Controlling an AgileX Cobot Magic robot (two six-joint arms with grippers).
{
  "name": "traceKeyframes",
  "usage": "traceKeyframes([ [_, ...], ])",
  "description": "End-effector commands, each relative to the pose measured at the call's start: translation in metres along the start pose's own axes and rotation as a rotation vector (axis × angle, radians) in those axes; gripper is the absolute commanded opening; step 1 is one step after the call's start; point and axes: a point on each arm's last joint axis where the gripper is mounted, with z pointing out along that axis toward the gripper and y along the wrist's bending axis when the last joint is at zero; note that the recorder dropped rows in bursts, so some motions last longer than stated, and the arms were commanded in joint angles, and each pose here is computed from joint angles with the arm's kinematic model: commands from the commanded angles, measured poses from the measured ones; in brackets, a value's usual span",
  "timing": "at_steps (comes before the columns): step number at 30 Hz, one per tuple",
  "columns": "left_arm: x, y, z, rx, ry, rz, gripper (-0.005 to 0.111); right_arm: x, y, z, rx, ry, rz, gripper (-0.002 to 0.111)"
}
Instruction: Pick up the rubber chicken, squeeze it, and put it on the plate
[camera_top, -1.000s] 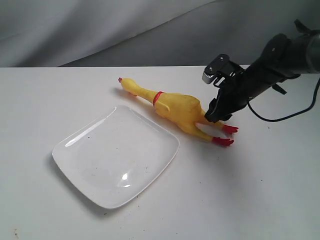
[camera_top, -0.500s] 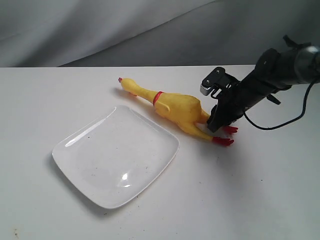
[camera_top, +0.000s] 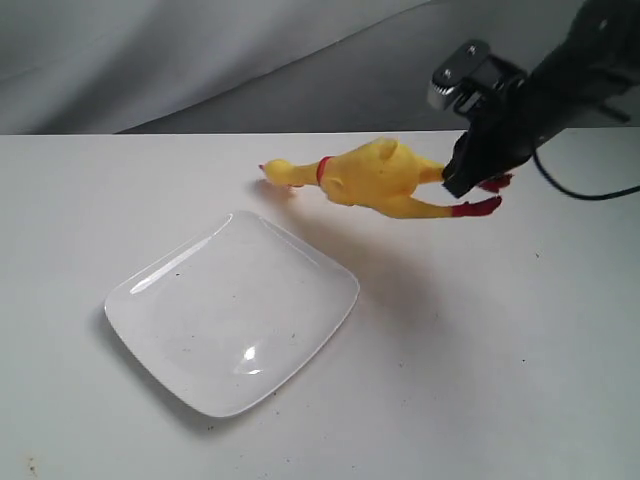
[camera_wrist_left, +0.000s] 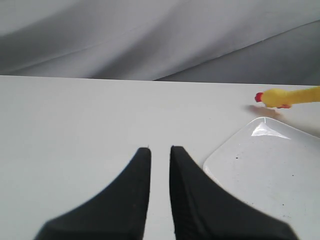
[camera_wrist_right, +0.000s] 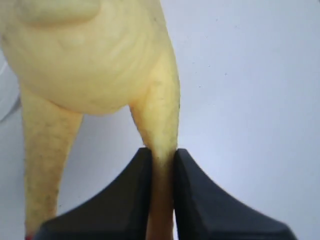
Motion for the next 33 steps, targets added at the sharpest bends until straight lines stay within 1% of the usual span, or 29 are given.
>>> traceKeyframes([
  [1, 0.001, 0.000, 0.000, -0.001, -0.001, -0.001, 0.015, -0.013, 0.016, -0.074, 0.006, -0.083, -0.005, 0.000],
  [7, 0.001, 0.000, 0.000, -0.001, -0.001, -0.001, 0.015, -0.014, 0.046, -0.158, 0.018, -0.180, -0.051, 0.000],
  [10, 0.001, 0.000, 0.000, -0.001, -0.001, -0.001, 0.015, -0.013, 0.063, -0.192, 0.004, -0.254, -0.053, 0.000],
  [13, 0.001, 0.000, 0.000, -0.001, -0.001, -0.001, 0.015, -0.009, 0.080, -0.219, -0.024, -0.309, -0.061, 0.000],
  [16, 0.001, 0.000, 0.000, -0.001, -0.001, -0.001, 0.015, -0.003, 0.092, -0.235, -0.045, -0.313, -0.068, 0.000],
  [20, 0.001, 0.000, 0.000, -0.001, -0.001, -0.001, 0.015, 0.007, 0.105, -0.241, -0.082, -0.322, -0.062, 0.000],
  [25, 0.001, 0.000, 0.000, -0.001, -0.001, -0.001, 0.015, 0.021, 0.125, -0.227, -0.196, -0.377, -0.102, 0.000],
  [29, 0.001, 0.000, 0.000, -0.001, -0.001, -0.001, 0.015, 0.027, 0.132, -0.219, -0.219, -0.442, -0.110, 0.000],
  [33, 0.001, 0.000, 0.000, -0.001, -0.001, -0.001, 0.015, 0.030, 0.132, -0.209, -0.220, -0.443, -0.099, 0.000],
])
